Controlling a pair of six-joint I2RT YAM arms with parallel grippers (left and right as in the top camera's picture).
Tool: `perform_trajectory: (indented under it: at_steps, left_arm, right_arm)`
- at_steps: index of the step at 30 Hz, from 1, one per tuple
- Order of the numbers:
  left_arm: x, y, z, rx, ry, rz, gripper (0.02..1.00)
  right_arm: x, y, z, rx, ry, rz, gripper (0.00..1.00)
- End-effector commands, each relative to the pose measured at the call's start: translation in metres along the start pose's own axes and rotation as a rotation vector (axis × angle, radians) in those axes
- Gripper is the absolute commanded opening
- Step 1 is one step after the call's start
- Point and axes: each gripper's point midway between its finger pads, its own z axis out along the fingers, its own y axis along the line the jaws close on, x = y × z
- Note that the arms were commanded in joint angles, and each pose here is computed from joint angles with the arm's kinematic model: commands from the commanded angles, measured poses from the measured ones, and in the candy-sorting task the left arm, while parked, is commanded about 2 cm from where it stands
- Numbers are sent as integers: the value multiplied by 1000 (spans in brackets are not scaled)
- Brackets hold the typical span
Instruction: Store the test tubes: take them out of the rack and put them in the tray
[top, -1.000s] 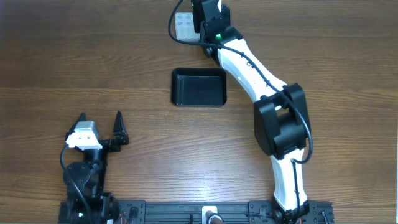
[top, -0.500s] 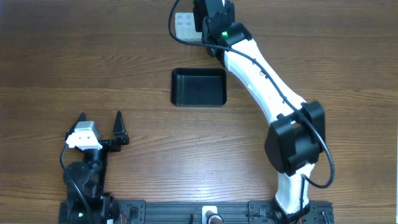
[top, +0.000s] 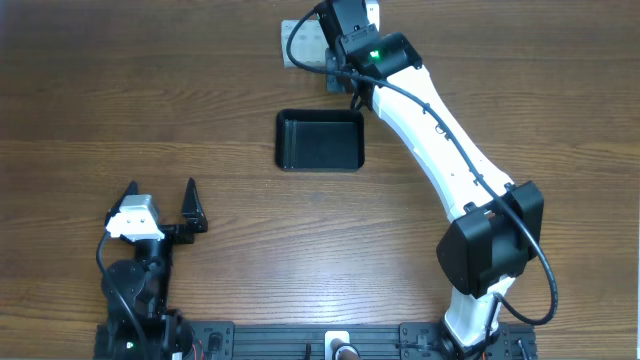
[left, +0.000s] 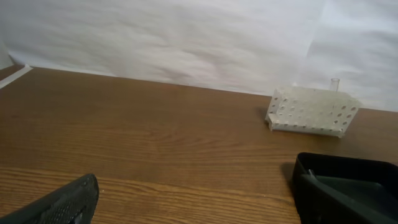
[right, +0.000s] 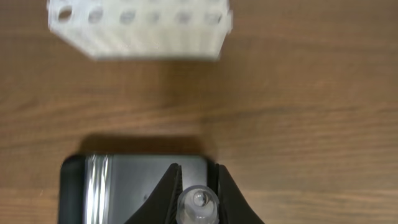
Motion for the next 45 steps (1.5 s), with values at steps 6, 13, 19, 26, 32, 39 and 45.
perform_trajectory:
  at_steps: [6, 13, 19, 26, 32, 39, 45]
  left_arm:
    - [2, 2, 0, -6, 2, 14, 996]
    - [2, 2, 0, -6, 2, 14, 998]
    - [2, 2, 0, -6, 2, 14, 996]
    - [2, 2, 0, -6, 2, 14, 993]
    - [2, 2, 0, -6, 2, 14, 998]
    - [2, 2, 0, -6, 2, 14, 996]
    - [2, 2, 0, -6, 2, 14, 998]
  right_arm:
    - [37, 16, -13, -95, 170, 34, 12]
    - [60, 24, 1, -122, 275, 23, 12]
    - [73, 32, 13, -159, 340, 28, 9]
    - [80, 30, 28, -144, 377, 33, 12]
    - [82, 25, 33, -133, 390, 42, 12]
    - [89, 21, 45, -116, 420, 44, 12]
    - [96, 21, 56, -101, 445, 40, 12]
